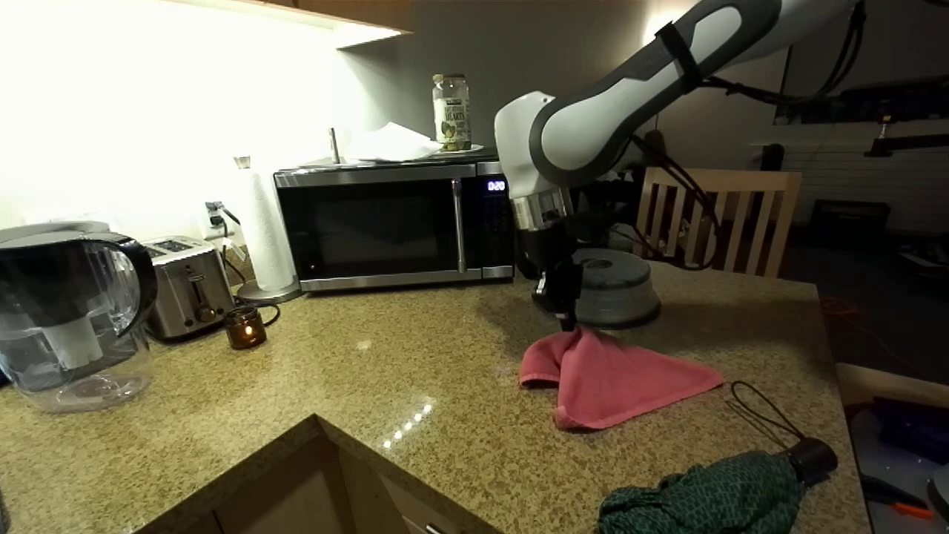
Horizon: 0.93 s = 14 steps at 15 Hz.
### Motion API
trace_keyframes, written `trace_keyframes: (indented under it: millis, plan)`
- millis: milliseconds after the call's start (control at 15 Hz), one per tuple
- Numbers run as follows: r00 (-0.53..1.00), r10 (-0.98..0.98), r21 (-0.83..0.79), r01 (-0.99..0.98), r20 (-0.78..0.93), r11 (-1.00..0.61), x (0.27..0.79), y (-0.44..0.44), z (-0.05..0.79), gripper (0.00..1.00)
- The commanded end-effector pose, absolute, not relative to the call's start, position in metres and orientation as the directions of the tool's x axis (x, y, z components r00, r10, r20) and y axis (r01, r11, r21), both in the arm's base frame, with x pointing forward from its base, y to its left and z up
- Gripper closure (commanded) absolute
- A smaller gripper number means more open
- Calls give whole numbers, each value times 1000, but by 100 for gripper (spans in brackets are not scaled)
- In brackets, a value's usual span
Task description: Pick up the pink cloth and put it on the left side of the counter
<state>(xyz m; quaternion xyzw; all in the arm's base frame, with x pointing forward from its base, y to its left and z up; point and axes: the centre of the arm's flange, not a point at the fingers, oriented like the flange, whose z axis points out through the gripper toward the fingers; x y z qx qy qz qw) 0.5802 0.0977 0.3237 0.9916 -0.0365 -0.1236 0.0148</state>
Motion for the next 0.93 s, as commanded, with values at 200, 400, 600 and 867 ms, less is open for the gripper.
trace_keyframes:
  millis: [200, 400, 600, 867]
  plan:
    - [978, -97, 84, -82, -186, -993, 560, 88, 382, 96]
    - [979, -106, 84, -92, -175, -992, 558, 83, 398, 96]
    - [981, -118, 118, -100, -153, -988, 557, 79, 411, 96]
    - [983, -136, 159, -116, -124, -980, 556, 73, 427, 96]
